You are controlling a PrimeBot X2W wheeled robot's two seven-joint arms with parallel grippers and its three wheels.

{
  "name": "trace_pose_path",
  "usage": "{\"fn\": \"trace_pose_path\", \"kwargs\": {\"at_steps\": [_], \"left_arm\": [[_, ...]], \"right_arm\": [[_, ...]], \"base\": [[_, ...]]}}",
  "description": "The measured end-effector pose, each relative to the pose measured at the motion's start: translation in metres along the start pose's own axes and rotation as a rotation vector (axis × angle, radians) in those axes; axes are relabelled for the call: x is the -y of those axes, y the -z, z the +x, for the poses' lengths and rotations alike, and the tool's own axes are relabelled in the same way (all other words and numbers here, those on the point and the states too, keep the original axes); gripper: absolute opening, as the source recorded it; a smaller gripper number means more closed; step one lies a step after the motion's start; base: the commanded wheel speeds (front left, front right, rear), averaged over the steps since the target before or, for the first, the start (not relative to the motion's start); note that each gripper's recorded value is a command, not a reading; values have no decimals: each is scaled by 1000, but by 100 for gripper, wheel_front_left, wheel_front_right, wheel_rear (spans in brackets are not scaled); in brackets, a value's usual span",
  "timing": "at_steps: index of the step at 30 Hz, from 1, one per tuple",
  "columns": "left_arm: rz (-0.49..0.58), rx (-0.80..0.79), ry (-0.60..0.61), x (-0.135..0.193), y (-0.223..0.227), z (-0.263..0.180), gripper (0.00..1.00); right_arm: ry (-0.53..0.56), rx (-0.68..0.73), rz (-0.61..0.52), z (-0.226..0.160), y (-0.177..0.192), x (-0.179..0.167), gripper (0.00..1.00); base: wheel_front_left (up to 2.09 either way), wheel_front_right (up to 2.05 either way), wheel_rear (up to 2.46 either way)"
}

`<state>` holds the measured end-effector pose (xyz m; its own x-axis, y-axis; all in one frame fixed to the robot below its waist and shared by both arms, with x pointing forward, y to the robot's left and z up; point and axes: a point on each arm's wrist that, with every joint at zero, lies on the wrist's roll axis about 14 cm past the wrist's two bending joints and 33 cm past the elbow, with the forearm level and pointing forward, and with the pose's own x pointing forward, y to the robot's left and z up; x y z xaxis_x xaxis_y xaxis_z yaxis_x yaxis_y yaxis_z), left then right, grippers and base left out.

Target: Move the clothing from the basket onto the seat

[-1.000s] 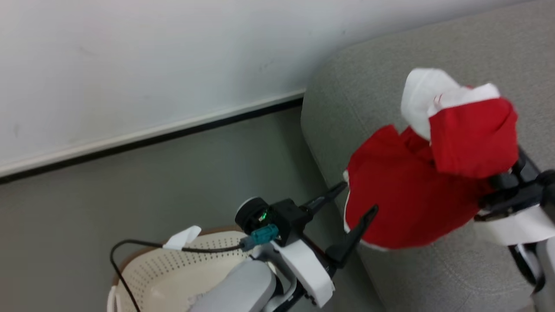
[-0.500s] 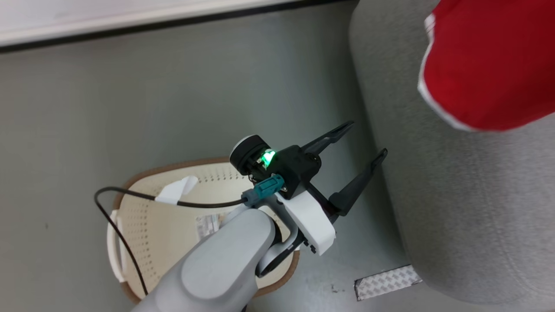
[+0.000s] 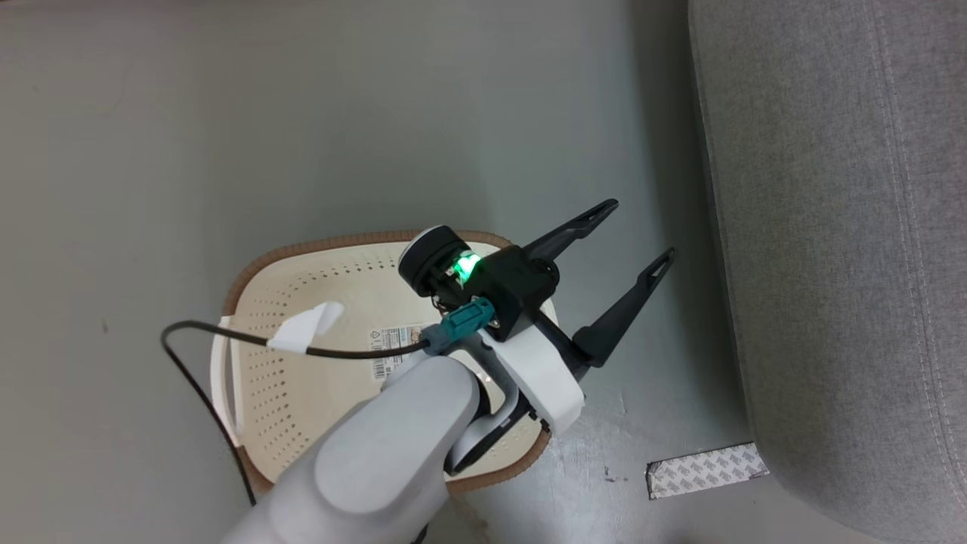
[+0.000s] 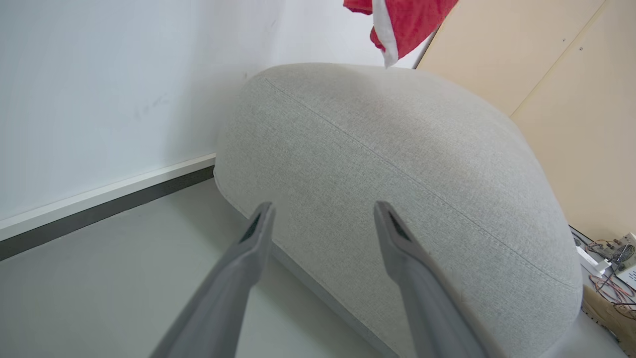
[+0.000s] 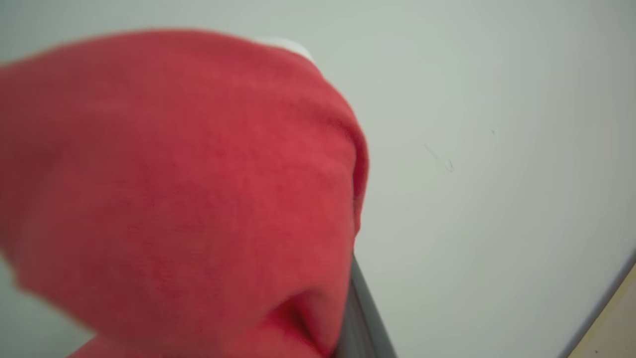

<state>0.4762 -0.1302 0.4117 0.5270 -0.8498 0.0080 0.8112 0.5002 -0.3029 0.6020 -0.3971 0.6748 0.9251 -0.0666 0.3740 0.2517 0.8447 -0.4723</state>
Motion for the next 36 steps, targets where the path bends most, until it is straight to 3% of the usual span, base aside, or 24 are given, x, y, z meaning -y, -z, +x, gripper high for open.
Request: {"fn": "trace_pose_path", "kwargs": {"at_steps": [4,12,18,23,25,31,33,34,35,36], "left_arm": [[4,-1,2,-5,1,3,100],[-23,-40,2,-13,22,7,100],[-37,-70,-14,-24,39,5,100],[-39,-62,-40,-31,38,2,100],[-34,-58,-53,-33,35,0,100],[-47,-30,-82,-33,26,-3,100],[-48,-25,-87,-32,22,-4,100],[-47,-23,-89,-32,20,-5,100],[-46,-20,-94,-32,19,-5,100],[-45,-17,-95,-32,17,-6,100]], "right_arm": [[55,-51,-20,2,13,26,0],[112,-251,-1,-20,89,29,0],[104,-476,43,-63,173,-7,0],[82,-617,56,-96,219,-37,0],[72,-658,76,-108,229,-52,0],[74,-695,67,-118,234,-54,0],[86,-685,64,-116,229,-48,40],[86,-682,54,-115,227,-45,82],[81,-682,46,-115,225,-44,100],[76,-681,40,-114,223,-43,100]], "base": [[0,0,0],[0,0,0],[0,0,0],[0,0,0],[0,0,0],[0,0,0],[0,0,0],[0,0,0],[0,0,0],[0,0,0]]}}
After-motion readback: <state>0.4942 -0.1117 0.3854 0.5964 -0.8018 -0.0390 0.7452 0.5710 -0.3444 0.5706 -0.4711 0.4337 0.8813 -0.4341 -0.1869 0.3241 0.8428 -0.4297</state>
